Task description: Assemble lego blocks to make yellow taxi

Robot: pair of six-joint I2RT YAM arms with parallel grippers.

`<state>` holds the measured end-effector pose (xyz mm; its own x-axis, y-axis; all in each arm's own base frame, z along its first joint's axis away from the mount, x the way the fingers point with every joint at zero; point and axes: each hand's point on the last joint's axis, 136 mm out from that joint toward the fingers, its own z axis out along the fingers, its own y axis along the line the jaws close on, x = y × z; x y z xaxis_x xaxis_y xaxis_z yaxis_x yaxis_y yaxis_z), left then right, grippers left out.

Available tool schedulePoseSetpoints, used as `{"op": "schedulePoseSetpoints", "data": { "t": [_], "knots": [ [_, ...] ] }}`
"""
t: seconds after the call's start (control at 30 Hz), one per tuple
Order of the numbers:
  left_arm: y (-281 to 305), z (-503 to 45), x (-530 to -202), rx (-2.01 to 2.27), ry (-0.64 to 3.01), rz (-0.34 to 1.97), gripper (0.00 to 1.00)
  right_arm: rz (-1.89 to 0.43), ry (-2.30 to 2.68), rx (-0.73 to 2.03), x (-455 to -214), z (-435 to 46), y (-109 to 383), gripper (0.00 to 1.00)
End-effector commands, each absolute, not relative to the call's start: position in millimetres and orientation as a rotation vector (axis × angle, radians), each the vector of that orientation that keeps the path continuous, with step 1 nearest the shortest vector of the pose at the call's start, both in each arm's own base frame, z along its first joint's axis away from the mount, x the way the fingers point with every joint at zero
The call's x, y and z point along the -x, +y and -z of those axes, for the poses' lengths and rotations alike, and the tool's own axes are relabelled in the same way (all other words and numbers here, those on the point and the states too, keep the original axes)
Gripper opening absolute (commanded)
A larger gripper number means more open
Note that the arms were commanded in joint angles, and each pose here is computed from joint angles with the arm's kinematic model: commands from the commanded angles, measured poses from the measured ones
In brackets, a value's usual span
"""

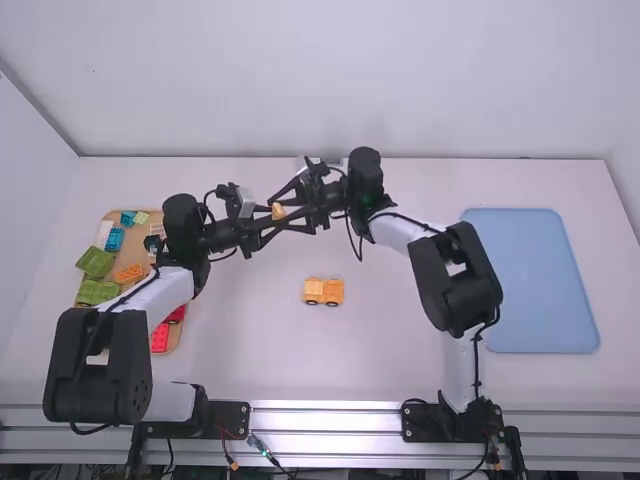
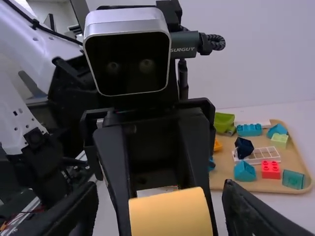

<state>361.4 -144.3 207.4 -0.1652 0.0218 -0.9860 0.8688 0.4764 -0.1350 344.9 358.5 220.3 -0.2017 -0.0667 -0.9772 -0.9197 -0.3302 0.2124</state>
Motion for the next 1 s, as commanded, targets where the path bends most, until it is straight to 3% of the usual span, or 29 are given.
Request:
{"op": "schedulePoseSetpoints", "data": {
  "t": [0.0,0.9,0.97],
  "knots": [
    [-146.5,-201.8,-358.9,-0.818,1.559,0.912,0.03,-1.593,1.193,1.376,-351.0,-224.5,359.9,0.65],
    [-142.8,-200.6,-358.5,-0.843,1.543,0.888,0.02,-1.617,1.173,1.412,-346.6,-224.2,353.7,0.36],
    [-142.9,-200.6,-358.5,-0.843,1.543,0.888,0.06,-1.619,1.172,1.414,-345.5,-224.2,354.8,0.36]
  ]
}}
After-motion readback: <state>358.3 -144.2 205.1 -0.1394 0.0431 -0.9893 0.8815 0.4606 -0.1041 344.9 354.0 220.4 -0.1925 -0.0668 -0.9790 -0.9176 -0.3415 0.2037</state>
